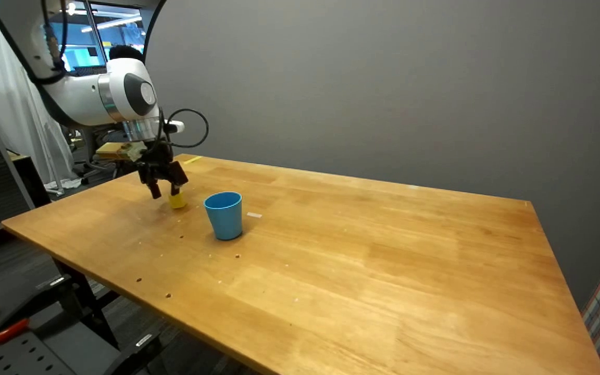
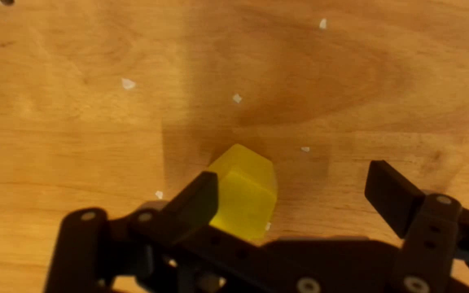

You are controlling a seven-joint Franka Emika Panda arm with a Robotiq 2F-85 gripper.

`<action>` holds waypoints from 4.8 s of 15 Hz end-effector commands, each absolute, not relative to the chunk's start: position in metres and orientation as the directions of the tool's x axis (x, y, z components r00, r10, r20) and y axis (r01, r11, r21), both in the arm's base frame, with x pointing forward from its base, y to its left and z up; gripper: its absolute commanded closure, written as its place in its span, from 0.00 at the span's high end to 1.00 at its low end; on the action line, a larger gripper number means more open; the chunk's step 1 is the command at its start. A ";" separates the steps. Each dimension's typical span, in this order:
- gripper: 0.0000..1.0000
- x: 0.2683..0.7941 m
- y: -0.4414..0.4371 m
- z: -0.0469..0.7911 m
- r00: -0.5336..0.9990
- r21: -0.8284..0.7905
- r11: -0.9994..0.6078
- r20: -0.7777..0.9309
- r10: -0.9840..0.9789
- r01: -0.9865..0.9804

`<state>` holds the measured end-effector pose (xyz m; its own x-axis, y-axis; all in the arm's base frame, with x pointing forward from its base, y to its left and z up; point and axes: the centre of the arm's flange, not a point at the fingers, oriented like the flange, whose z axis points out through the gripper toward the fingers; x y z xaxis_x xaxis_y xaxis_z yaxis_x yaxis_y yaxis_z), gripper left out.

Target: Put the yellow block inside the blue cup

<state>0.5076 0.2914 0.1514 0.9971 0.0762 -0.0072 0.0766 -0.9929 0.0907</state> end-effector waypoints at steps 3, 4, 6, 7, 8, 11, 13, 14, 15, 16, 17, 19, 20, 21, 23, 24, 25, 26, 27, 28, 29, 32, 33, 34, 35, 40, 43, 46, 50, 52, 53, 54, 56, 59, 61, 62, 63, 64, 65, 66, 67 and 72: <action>1.00 0.549 0.311 0.145 0.996 0.172 -0.981 0.002 0.091 0.089; 1.00 0.551 0.308 0.150 0.996 0.185 -0.979 0.009 0.090 0.087; 1.00 0.555 0.301 0.158 0.997 0.208 -0.975 0.016 0.080 0.074; 1.00 0.556 0.296 0.162 0.997 0.218 -0.974 0.021 0.073 0.067; 1.00 0.557 0.292 0.164 0.998 0.223 -0.973 0.021 0.067 0.060; 1.00 0.553 0.277 0.163 0.999 0.232 -0.972 0.015 0.039 0.035; 1.00 0.552 0.273 0.159 1.000 0.235 -0.972 0.006 0.029 0.027; 0.75 0.550 0.272 0.157 0.999 0.238 -0.971 0.003 0.032 0.030; 0.74 0.548 0.272 0.154 1.000 0.238 -0.971 0.000 0.031 0.030; 0.66 0.547 0.271 0.152 1.000 0.237 -0.971 -0.005 0.031 0.031; 0.58 0.545 0.272 0.151 1.000 0.235 -0.971 -0.010 0.028 0.029; 0.42 0.542 0.271 0.153 1.000 0.244 -0.969 -0.013 0.026 0.029; 0.33 0.541 0.268 0.156 1.000 0.251 -0.968 -0.013 0.022 0.024; 0.27 0.540 0.258 0.173 1.000 0.264 -0.964 -0.003 0.006 0.006; 0.22 0.539 0.236 0.196 0.999 0.299 -0.953 0.011 -0.045 -0.047; 0.22 0.537 0.221 0.212 0.996 0.324 -0.942 0.026 -0.082 -0.086; 0.22 0.533 0.206 0.229 0.992 0.356 -0.926 0.039 -0.120 -0.126; 0.22 0.529 0.193 0.242 0.986 0.386 -0.907 0.051 -0.159 -0.166; 0.21 0.521 0.178 0.254 0.978 0.421 -0.884 0.057 -0.200 -0.206; 0.21 0.514 0.163 0.268 0.970 0.453 -0.858 0.068 -0.235 -0.240; 0.21 0.504 0.147 0.278 0.958 0.473 -0.836 0.067 -0.279 -0.277; 0.21 0.482 0.119 0.288 0.909 0.484 -0.788 0.040 -0.415 -0.381; 0.21 0.476 0.113 0.287 0.895 0.482 -0.778 0.029 -0.445 -0.402; 0.21 0.470 0.109 0.280 0.883 0.478 -0.772 0.019 -0.468 -0.420; 0.21 0.467 0.107 0.273 0.873 0.466 -0.768 0.019 -0.487 -0.439; 0.21 0.471 0.110 0.236 0.855 0.384 -0.776 0.083 -0.511 -0.501; 0.21 0.481 0.106 0.229 0.840 0.343 -0.772 0.126 -0.527 -0.535; 0.21 0.488 0.096 0.228 0.833 0.336 -0.764 0.165 -0.528 -0.551; 0.21 0.492 0.083 0.232 0.825 0.327 -0.759 0.184 -0.534 -0.564; 0.71 0.492 0.083 0.230 0.827 0.319 -0.764 0.180 -0.533 -0.561; 0.77 0.493 0.084 0.230 0.827 0.312 -0.766 0.179 -0.534 -0.562; 0.84 0.493 0.085 0.230 0.828 0.309 -0.769 0.177 -0.531 -0.560; 0.99 0.493 0.088 0.233 0.831 0.303 -0.774 0.182 -0.526 -0.556; 1.00 0.494 0.104 0.253 0.863 0.227 -0.834 0.182 -0.470 -0.502; 1.00 0.498 0.127 0.277 0.902 0.164 -0.892 0.185 -0.391 -0.421; 1.00 0.500 0.137 0.287 0.915 0.139 -0.913 0.189 -0.356 -0.384; 1.00 0.503 0.147 0.302 0.928 0.108 -0.933 0.188 -0.320 -0.344; 1.00 0.504 0.156 0.314 0.940 0.079 -0.949 0.187 -0.285 -0.304; 1.00 0.508 0.166 0.336 0.950 0.048 -0.964 0.185 -0.250 -0.263; 1.00 0.508 0.175 0.351 0.961 0.021 -0.976 0.185 -0.208 -0.216; 1.00 0.512 0.185 0.371 0.968 -0.013 -0.986 0.188 -0.168 -0.169; 1.00 0.527 0.219 0.452 0.986 -0.154 -0.987 0.167 0.010 0.036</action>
